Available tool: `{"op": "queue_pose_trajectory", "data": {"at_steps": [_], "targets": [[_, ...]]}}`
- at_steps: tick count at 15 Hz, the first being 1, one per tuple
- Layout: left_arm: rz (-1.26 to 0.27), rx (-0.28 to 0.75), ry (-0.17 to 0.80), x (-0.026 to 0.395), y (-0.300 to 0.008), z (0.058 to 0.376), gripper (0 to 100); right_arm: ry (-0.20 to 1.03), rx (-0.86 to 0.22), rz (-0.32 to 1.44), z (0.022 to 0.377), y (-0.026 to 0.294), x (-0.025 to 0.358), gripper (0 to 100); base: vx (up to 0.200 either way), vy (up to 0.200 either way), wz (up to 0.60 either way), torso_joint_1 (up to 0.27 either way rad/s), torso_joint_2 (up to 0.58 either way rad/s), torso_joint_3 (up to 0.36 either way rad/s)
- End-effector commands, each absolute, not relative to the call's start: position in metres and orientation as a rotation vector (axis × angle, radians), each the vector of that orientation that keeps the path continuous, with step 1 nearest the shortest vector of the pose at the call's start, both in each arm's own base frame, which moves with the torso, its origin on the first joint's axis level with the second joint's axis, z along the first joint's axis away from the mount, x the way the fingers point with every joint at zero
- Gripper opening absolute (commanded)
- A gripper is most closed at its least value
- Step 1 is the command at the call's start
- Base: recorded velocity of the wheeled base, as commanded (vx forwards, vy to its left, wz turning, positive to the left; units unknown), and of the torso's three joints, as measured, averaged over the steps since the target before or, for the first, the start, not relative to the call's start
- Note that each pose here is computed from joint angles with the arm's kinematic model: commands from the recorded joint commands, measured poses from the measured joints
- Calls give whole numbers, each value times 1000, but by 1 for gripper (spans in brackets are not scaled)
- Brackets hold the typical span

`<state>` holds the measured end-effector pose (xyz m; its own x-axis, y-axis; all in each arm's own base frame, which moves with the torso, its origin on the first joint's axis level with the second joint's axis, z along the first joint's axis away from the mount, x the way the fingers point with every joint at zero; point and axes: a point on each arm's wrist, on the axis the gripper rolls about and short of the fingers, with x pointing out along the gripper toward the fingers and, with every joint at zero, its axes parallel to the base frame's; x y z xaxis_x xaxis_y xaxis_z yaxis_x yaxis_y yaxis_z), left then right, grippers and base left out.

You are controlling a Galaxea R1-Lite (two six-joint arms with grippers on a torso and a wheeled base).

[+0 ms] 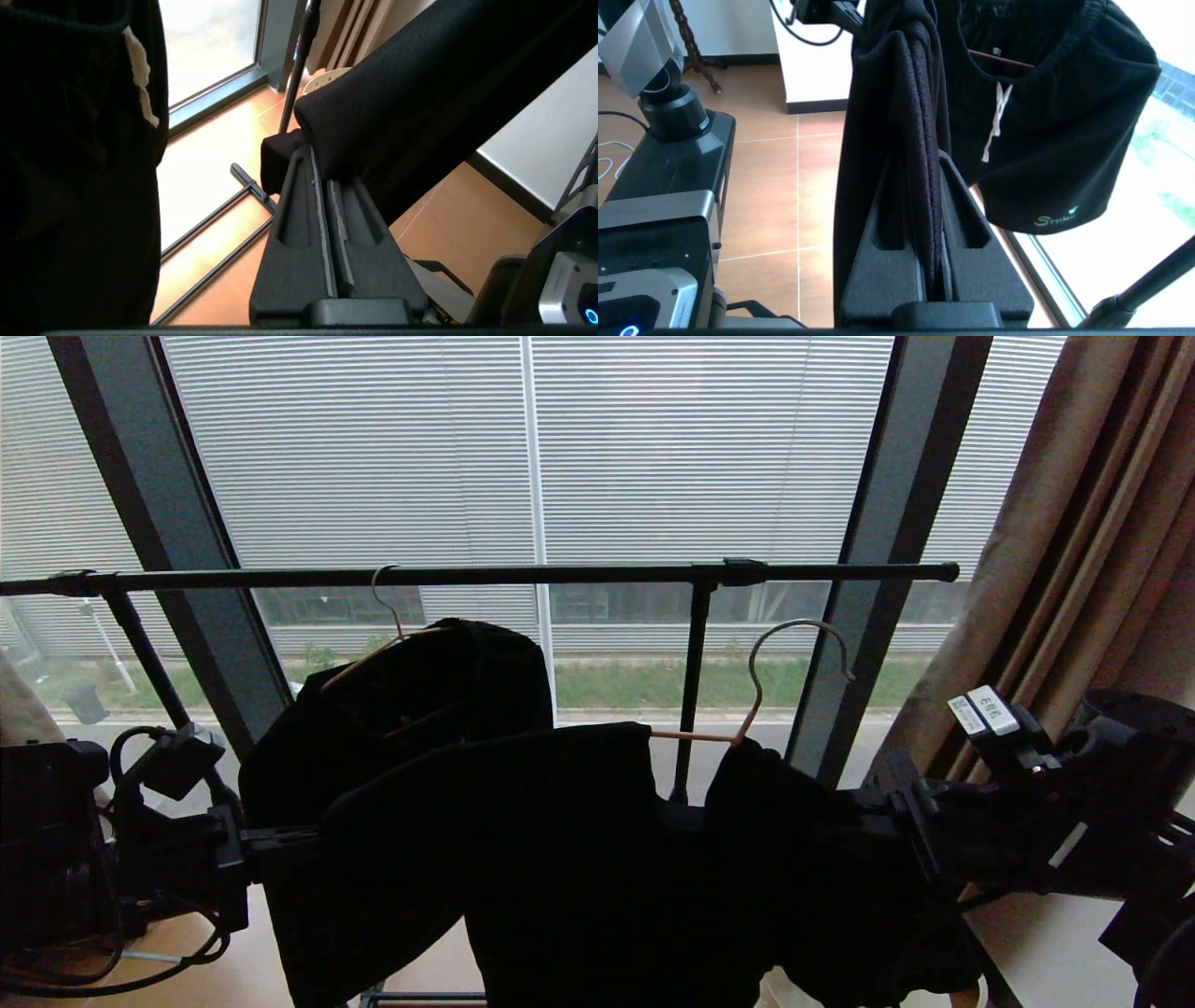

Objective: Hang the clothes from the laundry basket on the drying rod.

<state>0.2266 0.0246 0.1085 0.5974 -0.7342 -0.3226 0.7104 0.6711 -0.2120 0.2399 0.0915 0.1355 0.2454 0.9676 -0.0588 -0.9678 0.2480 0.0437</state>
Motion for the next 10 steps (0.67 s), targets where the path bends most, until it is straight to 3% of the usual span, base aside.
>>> {"op": "queue_pose_trajectory", "data": {"at_steps": [1, 10], "targets": [[-830, -68, 402, 226, 27, 108, 0, 77, -2, 1317, 135, 91, 241, 0, 0, 0, 0, 0, 0, 0], [-827, -83, 411, 223, 30, 105, 0, 64, 0, 1309, 136, 89, 242, 0, 0, 0, 0, 0, 0, 0]]}}
